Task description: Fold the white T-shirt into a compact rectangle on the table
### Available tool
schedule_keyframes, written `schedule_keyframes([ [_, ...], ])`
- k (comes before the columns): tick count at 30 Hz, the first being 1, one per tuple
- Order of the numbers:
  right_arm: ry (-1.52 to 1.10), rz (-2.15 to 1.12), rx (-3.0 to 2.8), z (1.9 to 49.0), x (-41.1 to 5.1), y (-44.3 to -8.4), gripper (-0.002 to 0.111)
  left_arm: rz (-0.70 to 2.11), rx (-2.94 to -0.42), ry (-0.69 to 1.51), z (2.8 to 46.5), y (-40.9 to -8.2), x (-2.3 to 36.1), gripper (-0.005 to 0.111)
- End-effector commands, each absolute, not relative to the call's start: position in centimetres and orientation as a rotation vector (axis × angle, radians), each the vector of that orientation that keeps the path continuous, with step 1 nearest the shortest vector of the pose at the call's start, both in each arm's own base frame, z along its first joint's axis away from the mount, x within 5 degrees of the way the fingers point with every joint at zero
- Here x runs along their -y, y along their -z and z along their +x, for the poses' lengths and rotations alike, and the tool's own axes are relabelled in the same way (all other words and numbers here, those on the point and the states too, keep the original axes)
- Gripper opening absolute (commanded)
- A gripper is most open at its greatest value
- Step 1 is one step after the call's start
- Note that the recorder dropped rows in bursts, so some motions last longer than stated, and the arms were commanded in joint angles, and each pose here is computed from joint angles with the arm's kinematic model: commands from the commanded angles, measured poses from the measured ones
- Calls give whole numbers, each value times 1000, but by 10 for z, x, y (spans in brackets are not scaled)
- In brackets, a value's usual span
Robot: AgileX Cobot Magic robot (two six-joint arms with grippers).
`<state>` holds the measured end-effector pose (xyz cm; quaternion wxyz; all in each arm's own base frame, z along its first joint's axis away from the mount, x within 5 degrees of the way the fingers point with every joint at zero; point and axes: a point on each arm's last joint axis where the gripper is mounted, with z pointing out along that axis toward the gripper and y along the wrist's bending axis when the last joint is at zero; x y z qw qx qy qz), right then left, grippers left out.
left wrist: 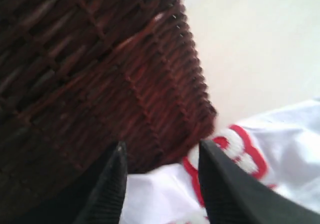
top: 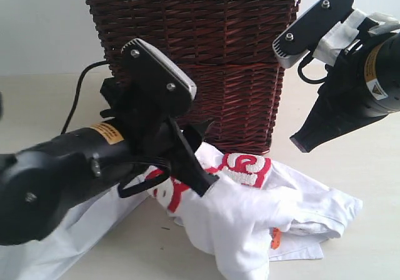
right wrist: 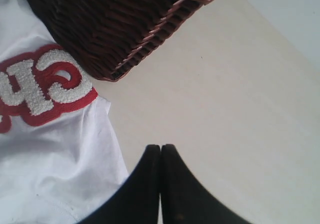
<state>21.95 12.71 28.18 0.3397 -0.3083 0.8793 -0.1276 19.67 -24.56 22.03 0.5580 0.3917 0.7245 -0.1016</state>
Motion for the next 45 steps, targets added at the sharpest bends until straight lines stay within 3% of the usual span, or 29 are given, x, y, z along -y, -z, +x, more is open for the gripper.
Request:
schedule_keyframes([
  [1, 324, -790, -2286, 219, -126, -285, 0, 1201, -1922, 474, 159, -221, 238, 45],
  [6, 318, -787, -2290, 219, -127, -285, 0, 1588, -2172, 662, 123, -195, 232, 31],
  [10, 318, -787, -2290, 219, -127, -285, 0, 1640, -2182, 563, 130, -170, 234, 18],
  [12, 318, -787, -2290, 219, -127, -285, 0, 1606, -2148, 474, 141, -159, 238, 21],
  [18, 315, -788, -2287, 219, -127, -285, 0, 1419, -2021, 239, 177, -130, 253, 51],
  [21, 315, -789, -2284, 219, -127, -285, 0, 1389, -2000, 214, 187, -125, 263, 52],
  [24, 315, -789, -2284, 219, -127, -285, 0, 1338, -1988, 242, 195, -132, 275, 39],
  [25, 315, -789, -2284, 219, -127, -285, 0, 1319, -1973, 250, 198, -137, 279, 28],
  [26, 315, -789, -2284, 219, -127, -285, 0, 1306, -1950, 260, 201, -144, 284, 9],
  [27, 315, -789, -2284, 219, -127, -285, 0, 1301, -1927, 265, 204, -149, 288, 0],
  [34, 315, -789, -2284, 219, -127, -285, 0, 1272, -1849, 354, 212, -190, 308, 0],
  [40, 359, -848, -2333, 215, -124, -282, 0, 1304, -1801, 441, 197, -232, 299, 0],
  [45, 107, -1220, -2557, 189, -136, -234, 17, 1349, -1865, 439, 206, -232, 282, 0],
])
